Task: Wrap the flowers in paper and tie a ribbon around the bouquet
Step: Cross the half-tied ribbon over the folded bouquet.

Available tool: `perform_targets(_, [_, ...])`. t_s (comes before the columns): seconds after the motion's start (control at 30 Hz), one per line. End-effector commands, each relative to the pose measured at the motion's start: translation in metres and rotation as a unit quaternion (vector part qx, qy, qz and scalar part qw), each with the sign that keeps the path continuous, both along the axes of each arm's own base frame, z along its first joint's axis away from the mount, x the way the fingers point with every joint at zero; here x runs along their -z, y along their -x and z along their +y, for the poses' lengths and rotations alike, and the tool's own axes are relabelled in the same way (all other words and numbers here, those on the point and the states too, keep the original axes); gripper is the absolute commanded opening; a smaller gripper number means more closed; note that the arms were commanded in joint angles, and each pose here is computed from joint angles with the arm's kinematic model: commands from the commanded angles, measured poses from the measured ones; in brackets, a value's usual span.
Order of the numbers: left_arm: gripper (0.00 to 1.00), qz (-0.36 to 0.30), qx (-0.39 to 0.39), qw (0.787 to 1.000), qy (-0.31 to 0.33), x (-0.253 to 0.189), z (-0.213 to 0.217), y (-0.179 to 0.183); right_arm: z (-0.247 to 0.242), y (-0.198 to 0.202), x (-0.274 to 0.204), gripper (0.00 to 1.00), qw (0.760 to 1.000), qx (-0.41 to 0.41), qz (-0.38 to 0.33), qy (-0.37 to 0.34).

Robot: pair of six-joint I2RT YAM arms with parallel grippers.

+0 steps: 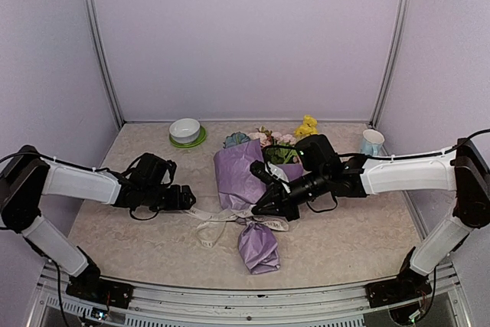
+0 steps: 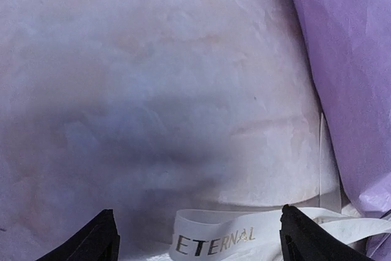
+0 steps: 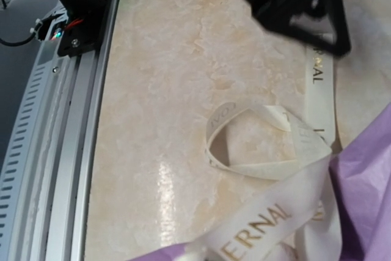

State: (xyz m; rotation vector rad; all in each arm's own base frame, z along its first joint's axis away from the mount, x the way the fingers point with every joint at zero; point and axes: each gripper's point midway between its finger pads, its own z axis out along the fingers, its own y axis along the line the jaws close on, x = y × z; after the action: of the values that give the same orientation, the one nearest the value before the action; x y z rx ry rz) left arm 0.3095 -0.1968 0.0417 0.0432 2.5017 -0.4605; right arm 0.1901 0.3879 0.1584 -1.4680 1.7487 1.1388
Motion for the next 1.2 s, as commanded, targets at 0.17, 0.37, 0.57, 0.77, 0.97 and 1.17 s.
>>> perform_targets(0.17, [0.41, 0.089, 0.004, 0.996, 0.019, 0.030, -0.006, 0.016, -0.001, -0.004, -0.007, 0.00, 1.000, 0.004, -0.005, -0.002])
perform_targets(0.37, [0.00, 0.019, 0.005, 0.998, 0.066, -0.027, -0.010, 0.010, -0.003, -0.006, -0.005, 0.00, 1.000, 0.007, -0.005, 0.003])
perform_targets(0.57, [0.00, -0.096, 0.051, 0.991, 0.083, -0.123, -0.038, 0.011, -0.005, -0.013, 0.001, 0.00, 1.000, 0.019, -0.001, 0.016])
perform_targets(0.77, [0.00, -0.206, 0.250, 0.935, 0.142, -0.220, -0.128, 0.091, -0.004, -0.022, -0.004, 0.00, 0.999, 0.031, 0.016, 0.006])
perform_targets(0.97, [0.00, -0.227, 0.451, 0.837, 0.211, -0.243, -0.184, 0.216, 0.002, -0.023, -0.024, 0.00, 0.998, 0.016, 0.049, -0.035])
perform_targets(1.17, [0.00, -0.231, 0.527, 0.794, 0.194, -0.229, -0.218, 0.254, 0.002, -0.026, -0.021, 0.00, 0.997, 0.019, 0.070, -0.030])
